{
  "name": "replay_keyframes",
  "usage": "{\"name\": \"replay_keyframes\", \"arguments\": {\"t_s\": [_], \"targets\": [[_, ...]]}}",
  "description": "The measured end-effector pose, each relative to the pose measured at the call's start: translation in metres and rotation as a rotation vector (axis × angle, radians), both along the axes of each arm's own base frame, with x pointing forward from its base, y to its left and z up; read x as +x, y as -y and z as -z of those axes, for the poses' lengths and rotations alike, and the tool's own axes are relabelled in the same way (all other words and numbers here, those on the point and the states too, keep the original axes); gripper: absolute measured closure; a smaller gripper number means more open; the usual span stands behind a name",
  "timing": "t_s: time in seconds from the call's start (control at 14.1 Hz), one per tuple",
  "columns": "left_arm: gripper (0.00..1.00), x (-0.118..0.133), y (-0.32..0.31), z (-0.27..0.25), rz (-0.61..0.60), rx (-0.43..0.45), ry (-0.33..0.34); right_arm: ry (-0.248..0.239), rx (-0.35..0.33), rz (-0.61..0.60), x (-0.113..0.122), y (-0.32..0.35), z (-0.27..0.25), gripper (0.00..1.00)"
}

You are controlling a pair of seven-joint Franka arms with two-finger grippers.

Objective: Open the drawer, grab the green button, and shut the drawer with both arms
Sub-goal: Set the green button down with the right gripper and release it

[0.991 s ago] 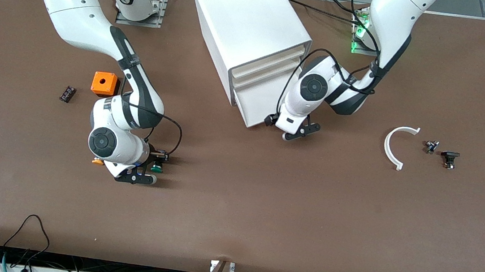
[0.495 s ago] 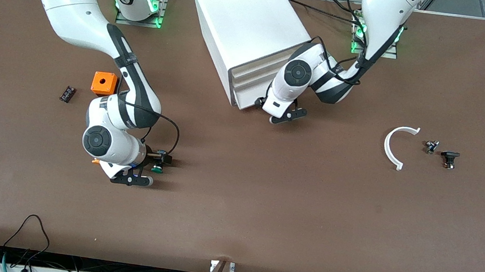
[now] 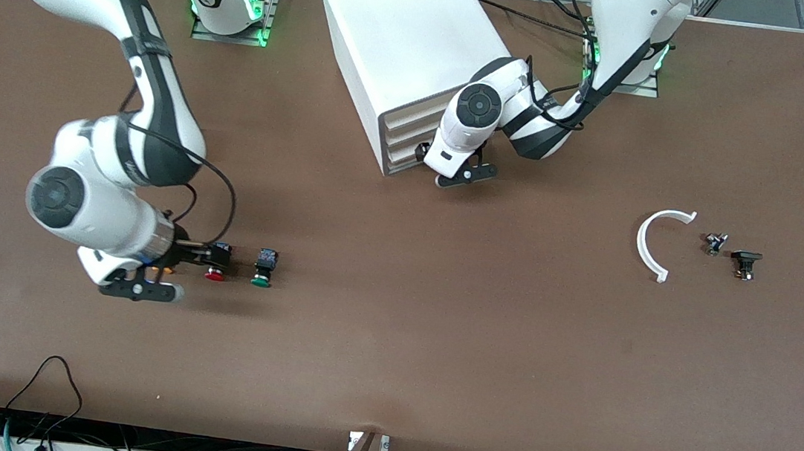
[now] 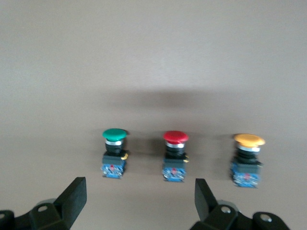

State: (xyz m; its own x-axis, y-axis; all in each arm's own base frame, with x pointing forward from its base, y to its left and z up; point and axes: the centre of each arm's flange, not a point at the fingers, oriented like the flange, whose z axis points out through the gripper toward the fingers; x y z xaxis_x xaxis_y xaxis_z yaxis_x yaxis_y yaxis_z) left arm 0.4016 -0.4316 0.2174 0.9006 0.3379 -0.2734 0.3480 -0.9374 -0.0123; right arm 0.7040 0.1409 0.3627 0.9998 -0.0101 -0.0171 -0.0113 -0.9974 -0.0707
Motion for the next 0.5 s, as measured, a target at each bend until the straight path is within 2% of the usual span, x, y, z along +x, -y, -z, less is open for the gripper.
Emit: {"name": "replay_keyframes", "arguments": {"t_s": [0.5], "targets": [[0.00,-0.004,0.002,0.000,0.009,0.004,-0.008,0.011,-0.050,0.004,-0.034,0.054,-0.116,0.00]]}}
